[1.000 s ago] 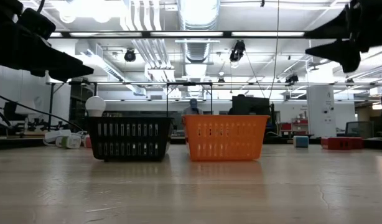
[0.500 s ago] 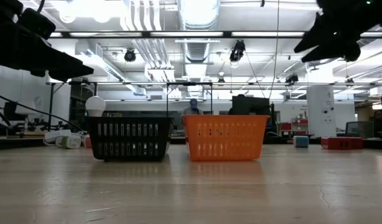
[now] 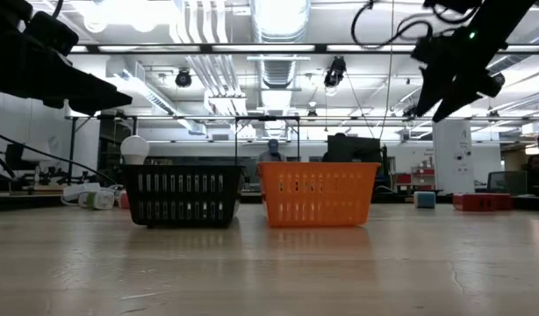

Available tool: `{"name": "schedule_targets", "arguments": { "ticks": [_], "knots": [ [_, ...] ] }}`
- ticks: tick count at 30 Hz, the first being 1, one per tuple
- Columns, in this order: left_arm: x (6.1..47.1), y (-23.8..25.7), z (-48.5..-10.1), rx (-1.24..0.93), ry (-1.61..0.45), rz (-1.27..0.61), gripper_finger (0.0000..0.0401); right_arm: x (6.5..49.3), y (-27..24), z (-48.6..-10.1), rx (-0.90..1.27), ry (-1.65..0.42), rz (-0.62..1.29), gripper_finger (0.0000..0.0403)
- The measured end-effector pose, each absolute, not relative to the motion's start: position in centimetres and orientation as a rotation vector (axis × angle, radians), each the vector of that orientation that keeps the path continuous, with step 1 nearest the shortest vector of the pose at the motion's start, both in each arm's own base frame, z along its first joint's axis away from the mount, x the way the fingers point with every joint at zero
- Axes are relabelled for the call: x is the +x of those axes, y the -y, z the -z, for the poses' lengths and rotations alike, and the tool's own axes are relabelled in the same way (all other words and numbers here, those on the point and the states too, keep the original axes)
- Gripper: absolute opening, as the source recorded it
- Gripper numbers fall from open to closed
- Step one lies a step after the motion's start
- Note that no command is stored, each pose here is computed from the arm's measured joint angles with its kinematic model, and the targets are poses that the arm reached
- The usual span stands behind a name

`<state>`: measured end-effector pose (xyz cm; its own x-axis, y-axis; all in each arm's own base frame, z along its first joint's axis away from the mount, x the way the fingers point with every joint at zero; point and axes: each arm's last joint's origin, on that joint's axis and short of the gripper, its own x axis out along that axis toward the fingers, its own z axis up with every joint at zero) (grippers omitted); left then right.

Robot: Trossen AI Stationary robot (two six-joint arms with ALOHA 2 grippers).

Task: Pick & Place Office items
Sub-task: Put the blue charger adapter into the orange bin

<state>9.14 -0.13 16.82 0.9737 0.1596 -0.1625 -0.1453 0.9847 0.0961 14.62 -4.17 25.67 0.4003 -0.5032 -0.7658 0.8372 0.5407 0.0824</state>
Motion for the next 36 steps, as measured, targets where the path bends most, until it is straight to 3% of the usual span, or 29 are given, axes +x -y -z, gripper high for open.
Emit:
{"name": "schedule_targets", "arguments": {
  "ticks": [5, 24, 36],
  "knots": [
    [9.1, 0.1, -16.8, 0.084, -0.17, -0.154, 0.031, 14.6, 6.4, -24.9, 0.496, -0.899, 0.803, 0.0262],
    [9.1, 0.1, -16.8, 0.084, -0.171, -0.154, 0.031, 16.8, 11.4, -19.7, 0.36, -1.278, 0.741, 0.0247],
    [9.1, 0.1, -16.8, 0.084, -0.171, -0.154, 0.031, 16.0, 15.4, -17.5, 0.428, -1.315, 0.667, 0.0244]
  ]
}}
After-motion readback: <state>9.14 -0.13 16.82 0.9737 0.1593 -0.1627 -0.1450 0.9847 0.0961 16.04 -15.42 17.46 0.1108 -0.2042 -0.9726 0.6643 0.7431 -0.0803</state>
